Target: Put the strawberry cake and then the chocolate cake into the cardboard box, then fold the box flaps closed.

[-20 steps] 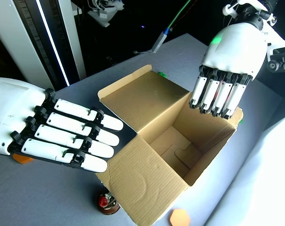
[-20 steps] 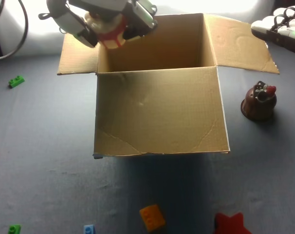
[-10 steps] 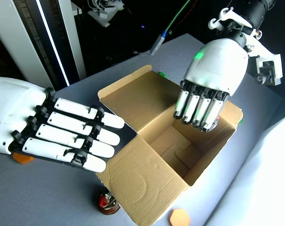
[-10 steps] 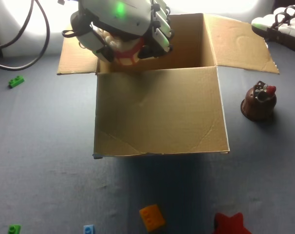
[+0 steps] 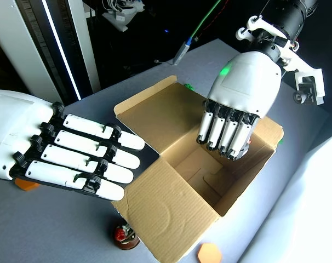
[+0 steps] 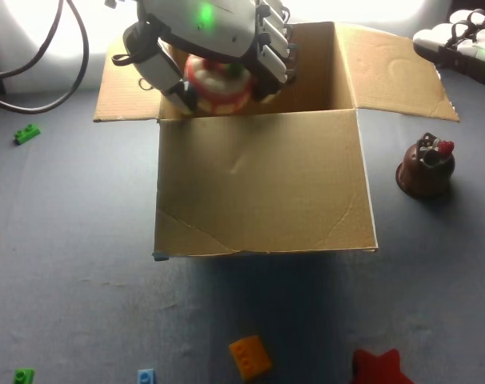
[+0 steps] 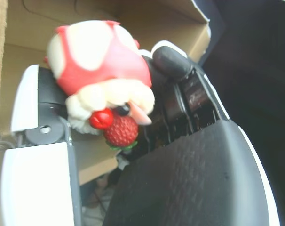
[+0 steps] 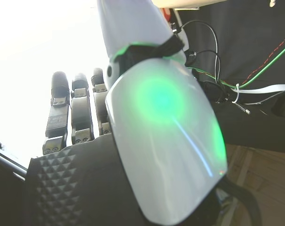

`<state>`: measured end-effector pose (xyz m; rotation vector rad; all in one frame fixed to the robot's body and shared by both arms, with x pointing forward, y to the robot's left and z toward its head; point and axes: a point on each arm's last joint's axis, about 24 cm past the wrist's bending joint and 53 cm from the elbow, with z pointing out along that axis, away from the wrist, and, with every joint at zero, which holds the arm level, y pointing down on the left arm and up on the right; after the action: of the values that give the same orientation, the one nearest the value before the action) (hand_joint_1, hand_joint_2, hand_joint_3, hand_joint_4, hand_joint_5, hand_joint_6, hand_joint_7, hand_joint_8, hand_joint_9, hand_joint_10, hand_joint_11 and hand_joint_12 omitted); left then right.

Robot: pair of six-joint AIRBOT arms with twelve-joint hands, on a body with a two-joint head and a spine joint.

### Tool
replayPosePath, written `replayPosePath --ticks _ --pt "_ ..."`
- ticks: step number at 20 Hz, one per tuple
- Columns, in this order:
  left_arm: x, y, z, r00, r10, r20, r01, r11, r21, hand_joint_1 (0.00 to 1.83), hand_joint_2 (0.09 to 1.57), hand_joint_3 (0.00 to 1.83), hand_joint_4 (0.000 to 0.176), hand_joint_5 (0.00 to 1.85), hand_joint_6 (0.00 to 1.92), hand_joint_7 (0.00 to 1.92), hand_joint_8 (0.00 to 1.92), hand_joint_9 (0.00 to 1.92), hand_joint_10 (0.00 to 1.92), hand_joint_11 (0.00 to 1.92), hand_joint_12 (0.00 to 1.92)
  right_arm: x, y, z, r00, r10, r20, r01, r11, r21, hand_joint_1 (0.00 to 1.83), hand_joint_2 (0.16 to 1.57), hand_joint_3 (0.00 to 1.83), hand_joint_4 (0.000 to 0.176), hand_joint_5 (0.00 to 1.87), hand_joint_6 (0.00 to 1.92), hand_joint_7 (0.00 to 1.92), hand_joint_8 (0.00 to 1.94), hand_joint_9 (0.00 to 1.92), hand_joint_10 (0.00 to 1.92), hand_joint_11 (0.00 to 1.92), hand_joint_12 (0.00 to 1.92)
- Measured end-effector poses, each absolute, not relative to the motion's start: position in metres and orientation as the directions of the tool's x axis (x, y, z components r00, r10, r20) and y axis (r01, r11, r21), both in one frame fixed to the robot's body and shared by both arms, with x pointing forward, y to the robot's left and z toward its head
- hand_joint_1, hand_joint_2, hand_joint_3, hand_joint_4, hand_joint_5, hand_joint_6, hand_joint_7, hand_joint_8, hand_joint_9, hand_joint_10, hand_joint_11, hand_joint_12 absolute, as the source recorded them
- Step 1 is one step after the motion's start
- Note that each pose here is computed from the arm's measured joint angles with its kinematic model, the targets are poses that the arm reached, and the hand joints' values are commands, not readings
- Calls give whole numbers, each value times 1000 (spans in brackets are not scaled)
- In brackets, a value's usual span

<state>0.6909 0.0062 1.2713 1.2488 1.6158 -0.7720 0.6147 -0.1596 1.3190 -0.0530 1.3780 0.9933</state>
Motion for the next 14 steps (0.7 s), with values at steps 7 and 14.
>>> replayPosePath --ticks 7,14 --pt "703 15 1274 -30 392 -919 944 314 103 552 1042 0 56 41 1 152 0 264 15 0 1083 617 -161 1316 -139 550 -823 -596 617 513 1186 1052 0 20 16 4 66 1 64 5 0 434" --pt "715 27 1287 0 394 -919 928 343 147 573 1062 6 51 70 12 150 7 281 13 0 1043 639 -180 1288 -271 655 -705 -432 572 697 1194 1047 0 11 59 9 81 2 84 7 0 582"
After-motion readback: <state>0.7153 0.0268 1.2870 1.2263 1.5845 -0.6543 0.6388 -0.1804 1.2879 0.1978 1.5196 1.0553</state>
